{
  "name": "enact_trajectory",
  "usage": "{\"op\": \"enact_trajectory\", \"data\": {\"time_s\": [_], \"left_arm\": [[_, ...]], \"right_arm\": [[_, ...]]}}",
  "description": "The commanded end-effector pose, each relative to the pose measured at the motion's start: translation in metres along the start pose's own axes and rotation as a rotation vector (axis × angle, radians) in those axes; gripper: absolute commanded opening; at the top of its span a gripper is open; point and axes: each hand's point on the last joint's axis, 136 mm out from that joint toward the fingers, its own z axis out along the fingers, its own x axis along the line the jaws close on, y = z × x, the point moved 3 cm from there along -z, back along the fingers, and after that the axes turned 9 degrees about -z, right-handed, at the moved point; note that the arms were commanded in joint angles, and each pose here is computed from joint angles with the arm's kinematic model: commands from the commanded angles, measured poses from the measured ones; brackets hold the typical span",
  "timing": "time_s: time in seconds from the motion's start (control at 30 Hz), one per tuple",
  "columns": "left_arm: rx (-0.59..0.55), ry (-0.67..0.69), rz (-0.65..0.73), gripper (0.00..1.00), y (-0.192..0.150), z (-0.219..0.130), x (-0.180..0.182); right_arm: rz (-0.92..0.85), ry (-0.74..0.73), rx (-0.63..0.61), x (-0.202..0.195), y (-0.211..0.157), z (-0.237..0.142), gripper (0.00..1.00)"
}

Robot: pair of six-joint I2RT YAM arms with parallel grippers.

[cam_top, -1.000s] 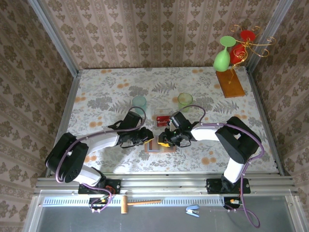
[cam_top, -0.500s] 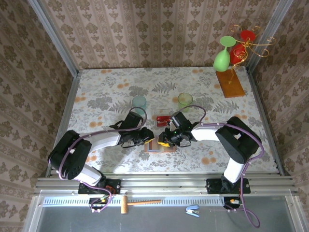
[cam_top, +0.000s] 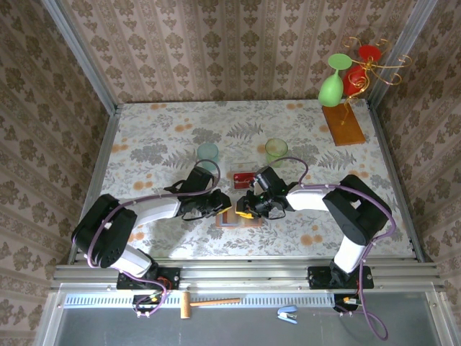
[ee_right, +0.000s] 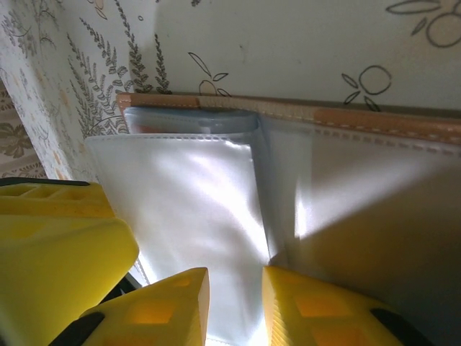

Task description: Take the credit cards out of the card holder

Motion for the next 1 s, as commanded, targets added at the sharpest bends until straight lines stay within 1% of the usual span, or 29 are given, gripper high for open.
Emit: {"op": "enact_trajectory", "data": {"time_s": [0.0,0.2,0.53,0.77,0.97], "left_arm": [[0.018,-0.005,-0.005,0.19,-0.004,0.001,0.001],[0.015,-0.006,0.004,0.19,-0.005,-0.001,-0.003],[0.018,-0.031,0.041,0.21,-0.005,-0.008,-0.023],[0.028,-0.046,0.064,0.29,-0.006,-0.008,-0.038],[0.051,-0.051,0.086,0.33,-0.01,-0.001,-0.048]], "right_arm": [[-0.001,0.021,-0.009,0.007,0.0,-0.008,0.28],[-0.018,0.02,-0.036,0.016,0.003,-0.021,0.31],[-0.044,-0.015,-0.109,0.021,0.011,-0.056,0.32],[-0.042,-0.037,-0.159,0.016,0.014,-0.078,0.33],[-0.034,-0.045,-0.203,0.011,0.013,-0.093,0.33]]}}
